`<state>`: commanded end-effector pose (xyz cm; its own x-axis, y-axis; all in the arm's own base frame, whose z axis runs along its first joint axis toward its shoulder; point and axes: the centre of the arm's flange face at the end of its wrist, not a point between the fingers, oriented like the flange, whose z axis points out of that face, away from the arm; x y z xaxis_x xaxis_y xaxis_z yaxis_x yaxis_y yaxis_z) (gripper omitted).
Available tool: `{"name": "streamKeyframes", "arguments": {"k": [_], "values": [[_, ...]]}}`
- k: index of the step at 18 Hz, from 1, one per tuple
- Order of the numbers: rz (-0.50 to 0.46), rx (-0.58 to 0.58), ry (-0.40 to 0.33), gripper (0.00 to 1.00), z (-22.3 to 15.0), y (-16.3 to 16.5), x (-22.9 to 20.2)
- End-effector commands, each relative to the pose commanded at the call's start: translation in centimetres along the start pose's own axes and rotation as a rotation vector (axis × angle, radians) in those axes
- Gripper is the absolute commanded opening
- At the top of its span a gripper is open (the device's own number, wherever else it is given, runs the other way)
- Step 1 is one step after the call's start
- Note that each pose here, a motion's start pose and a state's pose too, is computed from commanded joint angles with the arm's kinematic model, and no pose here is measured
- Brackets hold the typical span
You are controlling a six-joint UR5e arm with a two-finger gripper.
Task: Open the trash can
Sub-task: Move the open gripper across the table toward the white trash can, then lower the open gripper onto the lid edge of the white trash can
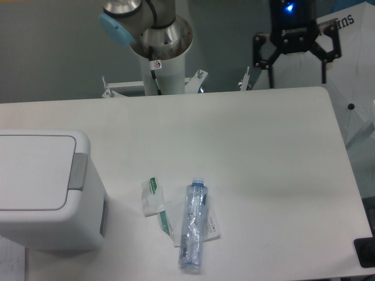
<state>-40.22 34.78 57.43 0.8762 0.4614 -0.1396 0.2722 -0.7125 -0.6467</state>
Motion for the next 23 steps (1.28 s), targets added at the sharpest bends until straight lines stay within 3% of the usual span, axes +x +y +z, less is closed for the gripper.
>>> {"name": "streamKeyframes", "arguments": {"k": [6, 9, 23], "values": [[-0.241, -0.007, 0.103, 1.00, 2.1, -2.4, 6.8], [-0.254, -0.039, 0.150, 1.00, 4.3, -2.8, 9.8], [-0.362, -0.093, 0.278, 1.00, 7.9, -4.3, 20.5]]}}
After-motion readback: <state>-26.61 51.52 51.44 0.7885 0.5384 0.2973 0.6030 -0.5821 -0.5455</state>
